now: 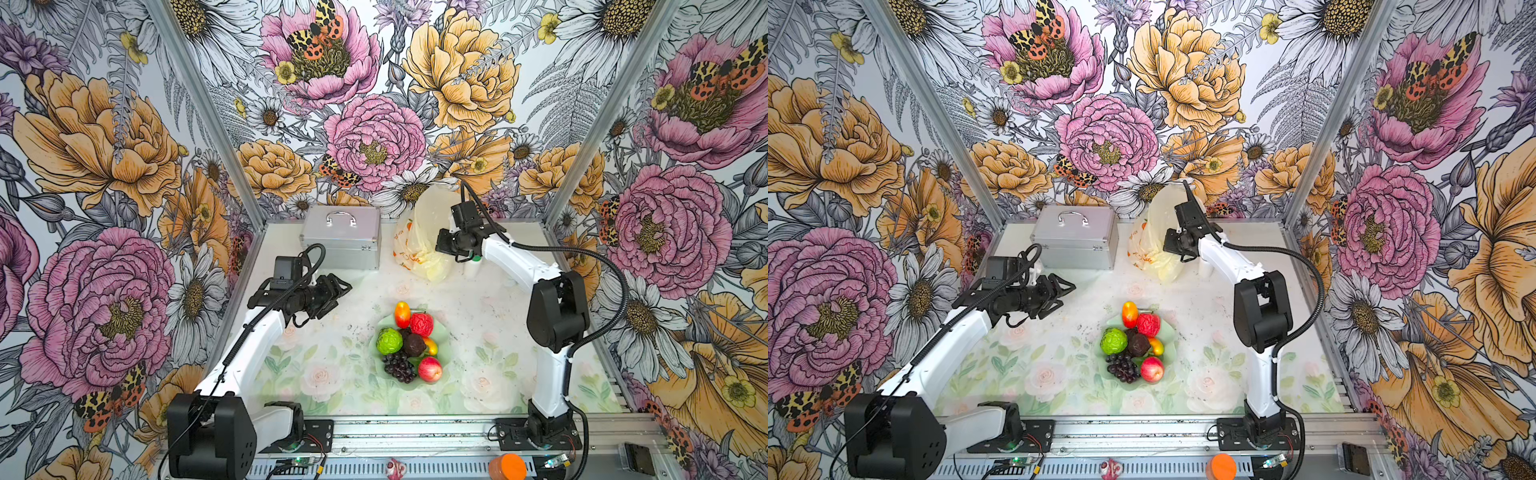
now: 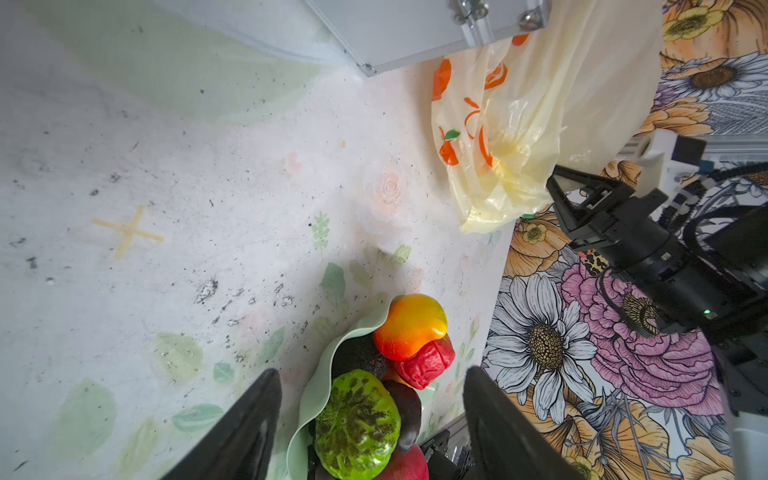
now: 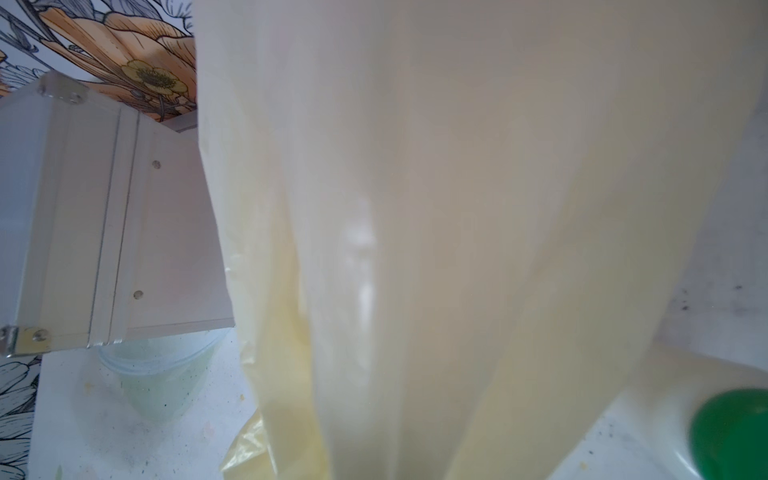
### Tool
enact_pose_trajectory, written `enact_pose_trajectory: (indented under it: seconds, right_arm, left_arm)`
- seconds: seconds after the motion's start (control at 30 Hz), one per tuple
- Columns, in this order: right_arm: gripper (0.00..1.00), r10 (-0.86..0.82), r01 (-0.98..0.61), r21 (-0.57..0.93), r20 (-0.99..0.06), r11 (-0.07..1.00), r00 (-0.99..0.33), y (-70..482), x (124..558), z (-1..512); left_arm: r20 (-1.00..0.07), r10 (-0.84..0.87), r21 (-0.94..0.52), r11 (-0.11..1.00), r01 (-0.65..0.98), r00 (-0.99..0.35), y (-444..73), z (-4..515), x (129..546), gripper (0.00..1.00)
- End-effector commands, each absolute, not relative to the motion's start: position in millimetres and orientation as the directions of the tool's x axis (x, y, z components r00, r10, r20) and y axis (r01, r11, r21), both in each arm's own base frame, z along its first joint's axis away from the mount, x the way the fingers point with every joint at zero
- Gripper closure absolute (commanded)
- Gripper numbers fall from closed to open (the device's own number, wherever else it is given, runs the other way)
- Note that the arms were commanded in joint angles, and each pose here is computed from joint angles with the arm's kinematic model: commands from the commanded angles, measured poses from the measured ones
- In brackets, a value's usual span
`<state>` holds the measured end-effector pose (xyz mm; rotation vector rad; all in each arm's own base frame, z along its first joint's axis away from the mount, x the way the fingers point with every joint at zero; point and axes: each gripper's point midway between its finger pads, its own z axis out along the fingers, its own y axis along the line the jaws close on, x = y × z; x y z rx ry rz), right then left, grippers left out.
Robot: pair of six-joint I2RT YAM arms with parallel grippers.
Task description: Place the fruits into the plastic bag
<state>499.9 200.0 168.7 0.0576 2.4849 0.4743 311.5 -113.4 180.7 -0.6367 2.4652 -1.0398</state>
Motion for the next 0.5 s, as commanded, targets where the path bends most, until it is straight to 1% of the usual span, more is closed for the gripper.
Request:
enact_pose_trajectory:
  seconds: [0.0, 0.07, 0.13, 0.23, 0.3, 0.33, 0.4, 0.47]
  right_arm:
    - [1.00, 0.013, -0.222, 0.209, -0.755, 0.952, -0.655, 201, 488, 258]
    - [1.00, -0.093, -0.319, 0.115, -0.818, 0.941, -0.568, 209, 472, 282]
    - [1.00, -0.213, -0.441, -0.005, -0.881, 0.897, -0.422, 219, 449, 306]
    - [1.00, -0.303, -0.567, -0.145, -0.933, 0.811, -0.195, 227, 416, 329]
    - [1.00, -0.359, -0.620, -0.273, -0.933, 0.735, -0.015, 231, 389, 343]
    - [1.00, -0.377, -0.623, -0.327, -0.924, 0.710, 0.055, 231, 379, 349]
    - [1.00, -0.431, -0.623, -0.434, -0.887, 0.651, 0.167, 228, 359, 361]
    - [1.00, -0.475, -0.618, -0.515, -0.845, 0.594, 0.247, 225, 342, 370]
  left_arm:
    - [-0.199, -0.552, -0.762, 0.606, -0.226, -0.810, -113, 201, 321, 0.29]
    - [-0.216, -0.559, -0.772, 0.599, -0.211, -0.800, -113, 213, 325, 0.29]
    - [-0.237, -0.569, -0.785, 0.590, -0.190, -0.787, -112, 227, 330, 0.28]
    - [-0.273, -0.592, -0.807, 0.570, -0.154, -0.758, -109, 253, 338, 0.26]
    - [-0.295, -0.612, -0.826, 0.550, -0.126, -0.734, -107, 271, 342, 0.26]
    - [-0.303, -0.620, -0.833, 0.541, -0.115, -0.724, -106, 279, 343, 0.26]
    - [-0.327, -0.633, -0.849, 0.523, -0.075, -0.702, -104, 301, 345, 0.25]
    - [-0.351, -0.645, -0.865, 0.502, -0.030, -0.679, -103, 323, 345, 0.23]
